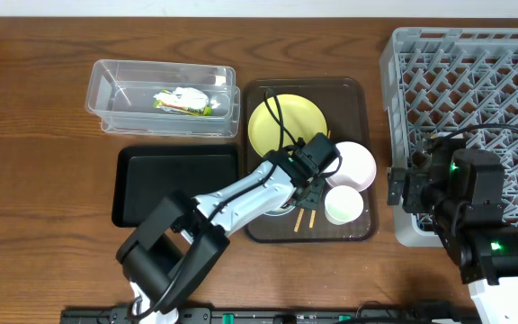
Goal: Sort waste into correct bins and load items into the dishwasher rack
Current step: 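Grasp the light-blue rice bowl with the left gripper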
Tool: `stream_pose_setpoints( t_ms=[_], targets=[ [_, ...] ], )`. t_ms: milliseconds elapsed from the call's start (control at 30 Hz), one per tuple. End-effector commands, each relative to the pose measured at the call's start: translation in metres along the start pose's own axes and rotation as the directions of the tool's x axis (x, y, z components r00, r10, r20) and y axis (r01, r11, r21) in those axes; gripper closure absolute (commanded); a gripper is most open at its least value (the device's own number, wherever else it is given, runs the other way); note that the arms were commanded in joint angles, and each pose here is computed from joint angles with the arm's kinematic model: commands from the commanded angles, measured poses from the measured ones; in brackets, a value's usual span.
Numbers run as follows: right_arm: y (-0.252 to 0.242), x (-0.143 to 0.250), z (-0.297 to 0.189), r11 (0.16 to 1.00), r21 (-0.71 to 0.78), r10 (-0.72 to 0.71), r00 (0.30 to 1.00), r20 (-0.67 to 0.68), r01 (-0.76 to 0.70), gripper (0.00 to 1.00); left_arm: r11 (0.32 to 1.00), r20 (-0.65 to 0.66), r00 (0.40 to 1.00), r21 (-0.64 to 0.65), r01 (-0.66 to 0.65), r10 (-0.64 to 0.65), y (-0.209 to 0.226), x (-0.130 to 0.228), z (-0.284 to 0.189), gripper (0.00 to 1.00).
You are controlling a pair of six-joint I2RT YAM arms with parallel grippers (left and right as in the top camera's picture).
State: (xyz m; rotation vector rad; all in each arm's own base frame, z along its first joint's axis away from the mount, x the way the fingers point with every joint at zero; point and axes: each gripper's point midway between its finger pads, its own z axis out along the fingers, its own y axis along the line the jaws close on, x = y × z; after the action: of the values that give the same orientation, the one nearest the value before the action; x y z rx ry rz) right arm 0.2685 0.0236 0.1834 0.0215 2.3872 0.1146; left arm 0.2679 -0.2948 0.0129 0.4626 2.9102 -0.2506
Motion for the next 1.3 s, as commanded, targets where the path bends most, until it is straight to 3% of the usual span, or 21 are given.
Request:
stream_pose_setpoints(
  t_ms=[0,833,1067,1267],
  targets=[
    [0.003,-0.006,-0.004,1.000,-0.010,-0.007,1.000,0.015,0.007,0.01,1.000,-0.008,1.000,-0.019,-0.003,0.003,0.002,0.004,0.005,0.76],
    [0.003,-0.005,-0.004,1.000,-0.010,-0.007,1.000,0.012,0.007,0.01,1.000,0.030,1.000,0.002,-0.002,0.002,-0.002,-0.003,-0.015,0.75],
    [0.003,-0.005,-0.004,1.000,-0.010,-0.007,1.000,0.012,0.007,0.01,1.000,0.029,1.000,0.002,-0.003,0.003,-0.002,-0.003,-0.015,0.93],
    [0.003,-0.005,-0.004,1.000,-0.010,-0.007,1.000,0.011,0.007,0.01,1.000,0.025,1.000,-0.001,-0.003,0.003,-0.001,-0.001,-0.020,0.94]
  ],
)
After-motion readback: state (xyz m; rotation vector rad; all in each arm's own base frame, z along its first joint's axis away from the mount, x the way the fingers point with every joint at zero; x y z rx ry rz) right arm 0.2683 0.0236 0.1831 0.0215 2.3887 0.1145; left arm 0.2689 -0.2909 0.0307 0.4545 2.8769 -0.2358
